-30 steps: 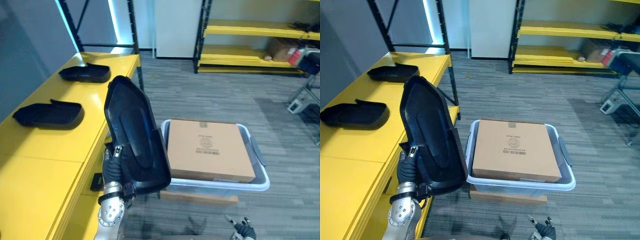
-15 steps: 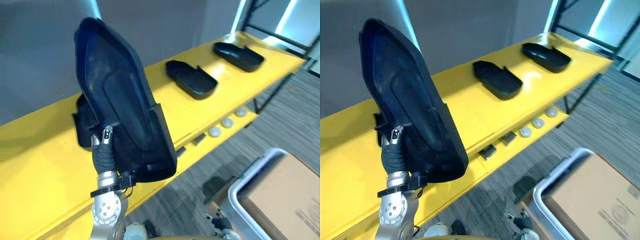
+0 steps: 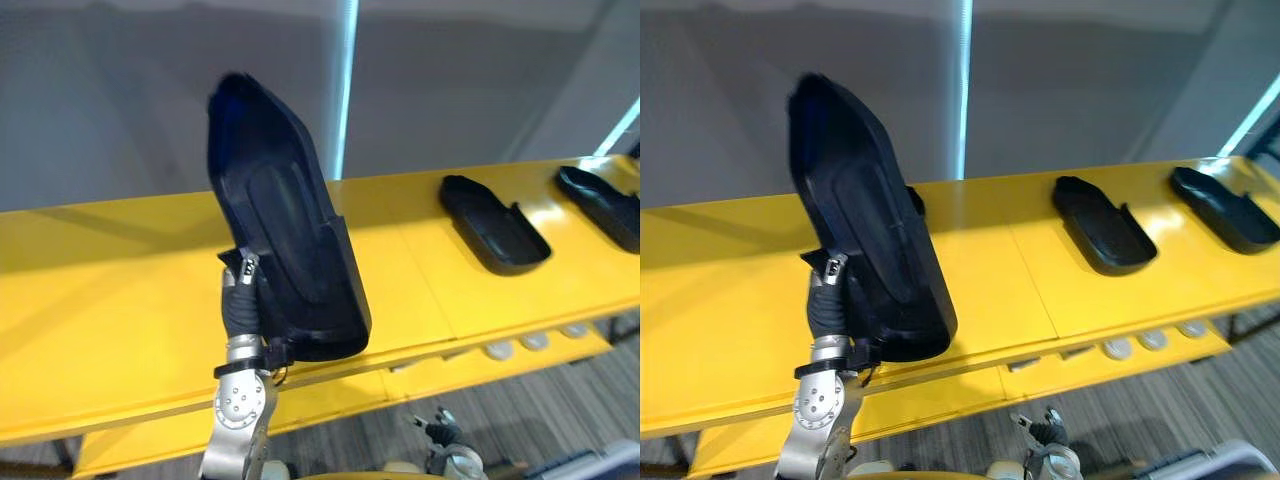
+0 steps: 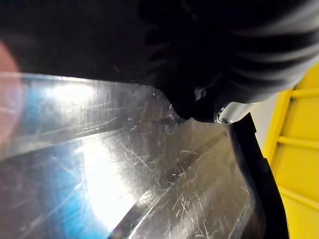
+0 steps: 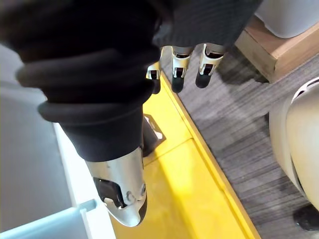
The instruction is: Walk over and take plastic housings, then place them on the shelf
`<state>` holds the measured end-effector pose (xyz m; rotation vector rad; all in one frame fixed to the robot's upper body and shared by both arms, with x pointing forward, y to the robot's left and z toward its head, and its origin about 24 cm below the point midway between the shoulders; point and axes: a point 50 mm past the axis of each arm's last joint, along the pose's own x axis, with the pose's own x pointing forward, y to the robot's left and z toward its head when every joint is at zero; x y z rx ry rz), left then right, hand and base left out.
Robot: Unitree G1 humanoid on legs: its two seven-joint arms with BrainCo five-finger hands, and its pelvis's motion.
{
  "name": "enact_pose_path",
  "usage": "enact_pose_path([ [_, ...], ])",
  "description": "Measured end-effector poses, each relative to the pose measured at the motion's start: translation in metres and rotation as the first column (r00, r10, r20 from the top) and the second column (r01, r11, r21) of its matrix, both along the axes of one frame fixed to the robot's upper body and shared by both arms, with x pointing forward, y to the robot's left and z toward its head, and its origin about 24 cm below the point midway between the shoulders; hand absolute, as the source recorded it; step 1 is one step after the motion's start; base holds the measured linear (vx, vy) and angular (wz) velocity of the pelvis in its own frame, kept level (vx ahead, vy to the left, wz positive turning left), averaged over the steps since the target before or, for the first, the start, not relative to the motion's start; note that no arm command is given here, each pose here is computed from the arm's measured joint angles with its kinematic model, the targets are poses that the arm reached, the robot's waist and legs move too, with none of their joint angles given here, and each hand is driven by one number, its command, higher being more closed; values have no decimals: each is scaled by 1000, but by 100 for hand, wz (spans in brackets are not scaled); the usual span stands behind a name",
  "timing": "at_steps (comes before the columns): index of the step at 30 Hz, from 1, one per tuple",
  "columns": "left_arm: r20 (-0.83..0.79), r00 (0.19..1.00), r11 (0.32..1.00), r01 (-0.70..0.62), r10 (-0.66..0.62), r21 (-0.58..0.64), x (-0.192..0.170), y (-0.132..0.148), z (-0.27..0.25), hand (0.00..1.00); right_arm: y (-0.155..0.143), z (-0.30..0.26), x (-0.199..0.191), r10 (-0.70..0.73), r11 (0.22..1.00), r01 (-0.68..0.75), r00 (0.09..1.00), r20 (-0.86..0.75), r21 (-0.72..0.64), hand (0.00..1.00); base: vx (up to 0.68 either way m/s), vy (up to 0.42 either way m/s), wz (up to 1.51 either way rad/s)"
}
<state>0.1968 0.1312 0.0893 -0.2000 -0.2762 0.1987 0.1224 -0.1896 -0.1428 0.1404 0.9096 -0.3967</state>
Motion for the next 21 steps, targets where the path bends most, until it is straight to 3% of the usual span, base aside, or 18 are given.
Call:
enact_pose_path([
  [14,9,998,998,-66,66,-11,-10,16,4,100,2,-5,-16,-52,999,52,998,-43,12,0,-71,17,30],
  [21,31,999,999,-26,27,-30,2,11,5,100,-10,-14,-27,-30,999,27,989,-144,-25,0,3,395,15],
])
